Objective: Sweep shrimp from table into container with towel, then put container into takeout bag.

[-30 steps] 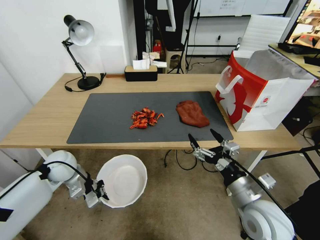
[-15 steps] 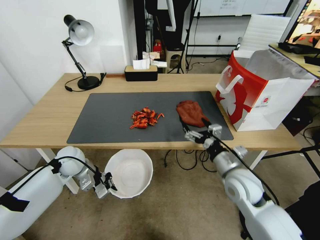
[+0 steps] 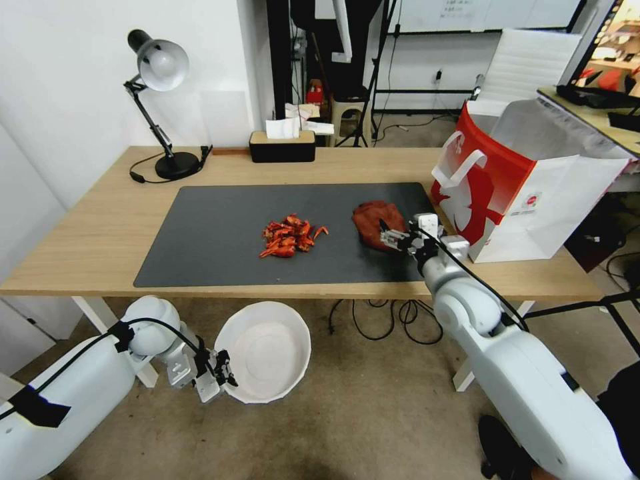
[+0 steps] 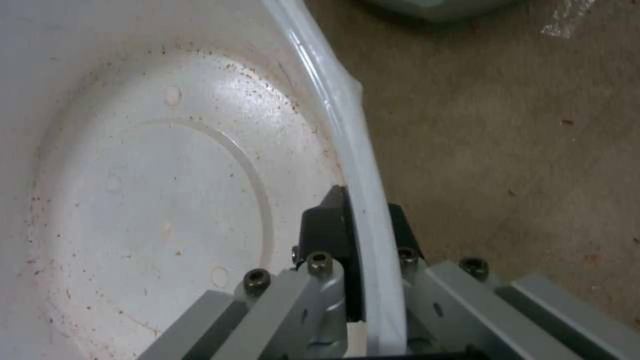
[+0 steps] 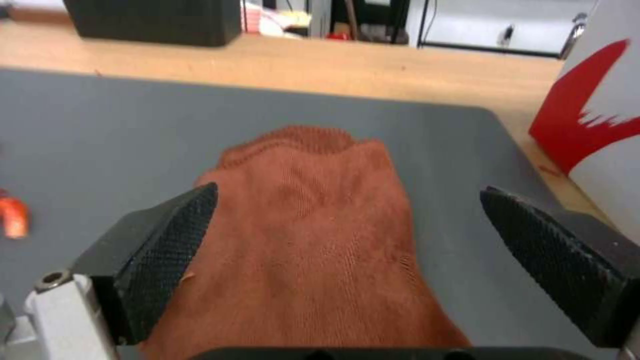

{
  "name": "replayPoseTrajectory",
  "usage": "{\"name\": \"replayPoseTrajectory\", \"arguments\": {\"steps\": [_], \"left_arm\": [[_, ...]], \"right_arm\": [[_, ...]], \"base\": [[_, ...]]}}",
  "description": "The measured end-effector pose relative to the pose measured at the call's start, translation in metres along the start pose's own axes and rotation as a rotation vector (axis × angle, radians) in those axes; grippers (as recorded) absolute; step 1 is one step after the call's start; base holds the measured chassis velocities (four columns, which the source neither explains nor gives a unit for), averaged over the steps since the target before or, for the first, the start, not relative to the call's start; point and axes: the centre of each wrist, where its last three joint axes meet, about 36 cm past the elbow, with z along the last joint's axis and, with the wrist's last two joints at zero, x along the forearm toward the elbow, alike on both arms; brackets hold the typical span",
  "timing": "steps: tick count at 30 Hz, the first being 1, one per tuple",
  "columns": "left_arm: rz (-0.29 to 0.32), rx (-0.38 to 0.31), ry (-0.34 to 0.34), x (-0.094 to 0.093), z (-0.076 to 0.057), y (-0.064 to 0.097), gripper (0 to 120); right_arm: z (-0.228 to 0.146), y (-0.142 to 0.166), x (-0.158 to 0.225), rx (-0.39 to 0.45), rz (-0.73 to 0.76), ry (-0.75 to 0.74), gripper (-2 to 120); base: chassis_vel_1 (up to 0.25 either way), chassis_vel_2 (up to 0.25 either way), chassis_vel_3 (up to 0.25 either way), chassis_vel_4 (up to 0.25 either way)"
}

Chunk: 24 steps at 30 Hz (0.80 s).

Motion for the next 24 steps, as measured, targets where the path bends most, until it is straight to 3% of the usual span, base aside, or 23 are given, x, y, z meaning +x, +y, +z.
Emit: {"name": "replayPoseTrajectory", "arguments": {"steps": [10, 24], "left_arm": [[-0.004, 0.003, 0.008, 0.008, -0.002, -0.006, 0], [0.025, 0.000, 0.002, 0.006, -0.005, -0.012, 0]], "right_arm": [[-0.004, 0.013, -0.008, 0.010, 0.002, 0.064, 100], [-0.011, 0.004, -0.003, 0.038, -0.007, 0.118, 100]], "base": [[0.000, 0.000, 0.000, 0.000], [0.000, 0.000, 0.000, 0.000]]}}
